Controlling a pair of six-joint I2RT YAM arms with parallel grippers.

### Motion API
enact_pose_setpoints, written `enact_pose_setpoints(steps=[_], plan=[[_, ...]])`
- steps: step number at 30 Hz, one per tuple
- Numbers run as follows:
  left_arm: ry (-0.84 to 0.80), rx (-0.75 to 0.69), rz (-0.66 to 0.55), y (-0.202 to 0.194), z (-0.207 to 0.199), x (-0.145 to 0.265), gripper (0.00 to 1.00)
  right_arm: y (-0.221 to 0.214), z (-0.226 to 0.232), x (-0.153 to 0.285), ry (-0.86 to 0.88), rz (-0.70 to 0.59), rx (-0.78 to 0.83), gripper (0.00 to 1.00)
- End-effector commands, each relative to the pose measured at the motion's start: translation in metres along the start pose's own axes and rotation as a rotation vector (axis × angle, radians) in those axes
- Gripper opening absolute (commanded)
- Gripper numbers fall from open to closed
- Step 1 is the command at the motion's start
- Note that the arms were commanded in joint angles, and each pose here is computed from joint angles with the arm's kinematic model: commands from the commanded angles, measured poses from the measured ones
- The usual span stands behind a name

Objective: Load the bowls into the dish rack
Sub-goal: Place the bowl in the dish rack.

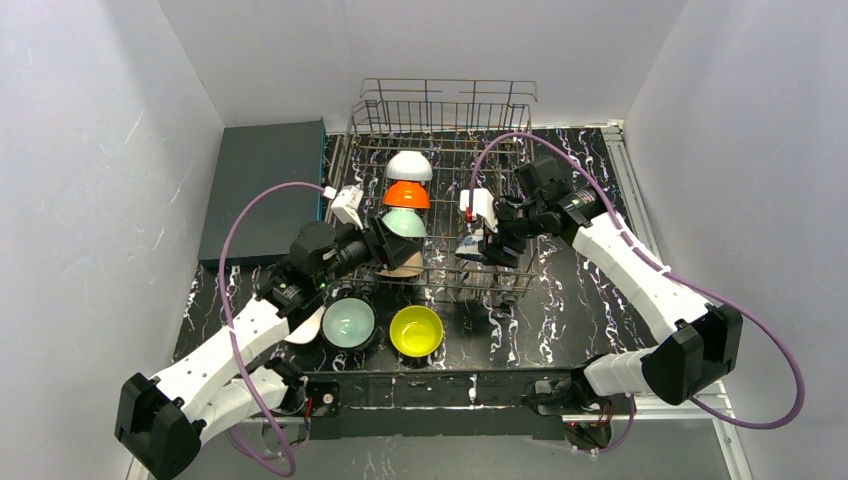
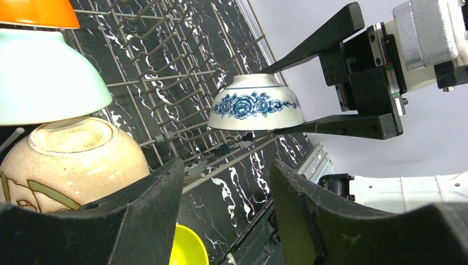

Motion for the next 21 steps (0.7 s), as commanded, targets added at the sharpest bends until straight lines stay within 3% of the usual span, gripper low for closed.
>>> enact_pose_setpoints(steps=[1, 21], plan=[[-0.018, -0.002, -0.014, 0.001, -0.003, 0.005, 0.57, 0.019, -0.003, 0.012, -0.013, -0.053, 0.056, 0.01], [-0.02, -0.005, -0.02, 0.0, -0.004, 0.007, 0.57, 0.009, 0.001, -0.006, -0.005, 0.003, 0.018, 0.01]])
Point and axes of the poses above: each gripper's point midway between its finger pads, its own x axis back along the fingers, its own z axis along the line the jaws close on, y = z × x, the point moved 5 cm from there along x, back along the fingers, and after that the axes turned 5 degrees about -x, right-handed, at the moved point
